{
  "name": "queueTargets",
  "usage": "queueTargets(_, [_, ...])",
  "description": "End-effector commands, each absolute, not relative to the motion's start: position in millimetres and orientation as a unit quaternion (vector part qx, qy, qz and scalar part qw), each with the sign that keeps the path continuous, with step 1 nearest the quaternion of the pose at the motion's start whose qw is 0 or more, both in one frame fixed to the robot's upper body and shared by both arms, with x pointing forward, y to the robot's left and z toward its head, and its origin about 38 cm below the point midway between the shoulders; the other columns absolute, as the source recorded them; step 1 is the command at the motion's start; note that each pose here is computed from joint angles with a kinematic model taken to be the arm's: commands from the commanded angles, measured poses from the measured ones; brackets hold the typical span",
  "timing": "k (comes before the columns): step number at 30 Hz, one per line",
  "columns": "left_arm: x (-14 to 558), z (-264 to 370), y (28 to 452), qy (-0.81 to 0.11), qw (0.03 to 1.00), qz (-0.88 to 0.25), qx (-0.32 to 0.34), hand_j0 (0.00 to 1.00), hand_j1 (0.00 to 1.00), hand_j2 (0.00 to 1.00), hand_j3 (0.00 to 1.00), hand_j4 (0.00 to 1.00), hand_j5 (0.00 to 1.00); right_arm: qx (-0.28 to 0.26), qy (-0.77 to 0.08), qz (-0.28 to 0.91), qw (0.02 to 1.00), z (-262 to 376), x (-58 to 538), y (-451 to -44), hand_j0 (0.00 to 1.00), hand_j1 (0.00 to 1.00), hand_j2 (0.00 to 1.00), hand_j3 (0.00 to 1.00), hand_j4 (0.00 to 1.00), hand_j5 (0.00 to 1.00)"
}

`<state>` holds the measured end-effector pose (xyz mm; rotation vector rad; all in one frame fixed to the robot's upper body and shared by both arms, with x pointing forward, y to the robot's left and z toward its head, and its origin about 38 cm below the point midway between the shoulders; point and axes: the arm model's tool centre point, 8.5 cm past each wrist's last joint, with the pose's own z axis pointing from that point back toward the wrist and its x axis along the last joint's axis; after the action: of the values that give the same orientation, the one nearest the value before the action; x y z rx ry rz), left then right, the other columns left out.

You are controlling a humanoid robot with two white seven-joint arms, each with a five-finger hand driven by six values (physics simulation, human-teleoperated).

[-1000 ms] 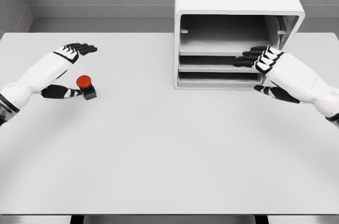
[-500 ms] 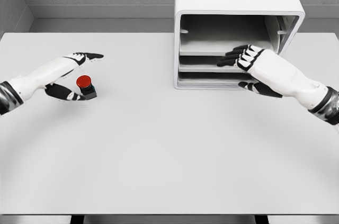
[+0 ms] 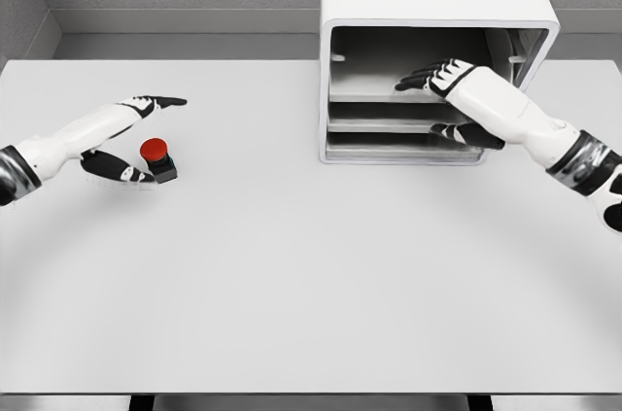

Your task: Slide open multi-storey tabletop storage cabinets and put open load switch and slide close multi-storey tabletop storage cabinets

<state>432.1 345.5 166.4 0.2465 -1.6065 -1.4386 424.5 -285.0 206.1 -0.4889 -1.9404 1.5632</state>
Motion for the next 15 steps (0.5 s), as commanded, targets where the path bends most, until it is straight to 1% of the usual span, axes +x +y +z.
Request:
queueTargets(1, [433.0,151.8,349.8,-0.643,0.486,-0.585,0.091,1.0,1.0,1.0,1.0,1.0,1.0,-0.174,-0.724,0.588,0.316,193.0,428.8,-283.7,0.81,0.81,0.81,0.81,0.81,0.81])
queueTargets(6, [433.0,151.3,350.2,-0.644,0.486,-0.584,0.09,1.0,1.0,1.0,1.0,1.0,1.0,-0.162,-0.724,0.587,0.325,187.7,437.1,-273.2,0.82,0.82,0.82,0.82,0.82,0.82])
queueTargets(15, [434.9,150.5,353.4,-0.644,0.485,-0.585,0.092,1.0,1.0,1.0,1.0,1.0,1.0,-0.168,-0.719,0.587,0.331,189.8,447.1,-277.5,0.83,0.83,0.83,0.83,0.83,0.83])
